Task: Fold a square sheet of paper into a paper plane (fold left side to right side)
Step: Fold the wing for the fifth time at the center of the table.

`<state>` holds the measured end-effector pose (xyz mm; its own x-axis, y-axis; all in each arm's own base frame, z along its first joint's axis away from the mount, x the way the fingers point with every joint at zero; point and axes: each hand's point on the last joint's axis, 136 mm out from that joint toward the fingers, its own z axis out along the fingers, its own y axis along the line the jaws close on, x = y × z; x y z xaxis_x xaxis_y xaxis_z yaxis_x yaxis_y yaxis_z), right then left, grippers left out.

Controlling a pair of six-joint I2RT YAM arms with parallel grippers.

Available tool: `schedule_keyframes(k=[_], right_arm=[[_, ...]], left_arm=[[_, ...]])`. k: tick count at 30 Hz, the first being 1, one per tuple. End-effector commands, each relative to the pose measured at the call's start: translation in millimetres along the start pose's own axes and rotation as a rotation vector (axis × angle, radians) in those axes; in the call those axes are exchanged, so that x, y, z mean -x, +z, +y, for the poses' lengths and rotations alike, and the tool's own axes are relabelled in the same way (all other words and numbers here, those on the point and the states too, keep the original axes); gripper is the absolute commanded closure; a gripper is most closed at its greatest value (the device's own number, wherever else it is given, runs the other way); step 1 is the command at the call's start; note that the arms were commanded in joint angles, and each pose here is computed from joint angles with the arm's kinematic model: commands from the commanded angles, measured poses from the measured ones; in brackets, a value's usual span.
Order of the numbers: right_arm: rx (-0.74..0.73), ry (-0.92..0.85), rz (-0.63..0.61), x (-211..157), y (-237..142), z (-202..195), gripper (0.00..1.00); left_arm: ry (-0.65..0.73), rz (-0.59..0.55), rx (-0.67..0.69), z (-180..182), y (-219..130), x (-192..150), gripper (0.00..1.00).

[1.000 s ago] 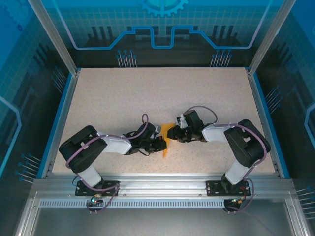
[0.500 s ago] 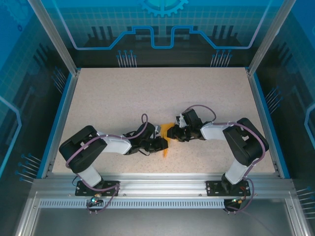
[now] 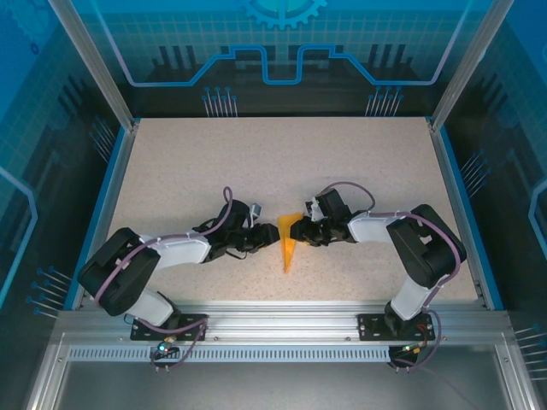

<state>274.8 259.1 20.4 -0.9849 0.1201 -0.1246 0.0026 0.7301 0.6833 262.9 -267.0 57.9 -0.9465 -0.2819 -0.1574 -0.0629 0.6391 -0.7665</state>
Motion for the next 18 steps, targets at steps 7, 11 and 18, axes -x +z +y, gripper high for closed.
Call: schedule_keyframes(k=[7, 11, 18], right_arm=[[-0.053, 0.002, 0.049, -12.5, 10.6, -14.4, 0.65], [-0.056, 0.002, 0.05, -12.8, 10.4, -14.9, 0.65], [-0.056, 0.003, 0.051, -13.3, 10.1, -15.4, 0.65]], left_arm=[[0.017, 0.063, -0.042, -13.2, 26.1, 10.6, 0.59], [0.016, 0.066, -0.029, -10.4, 32.1, 14.0, 0.62], [0.007, 0.086, -0.025, -7.6, 43.9, 16.9, 0.67]])
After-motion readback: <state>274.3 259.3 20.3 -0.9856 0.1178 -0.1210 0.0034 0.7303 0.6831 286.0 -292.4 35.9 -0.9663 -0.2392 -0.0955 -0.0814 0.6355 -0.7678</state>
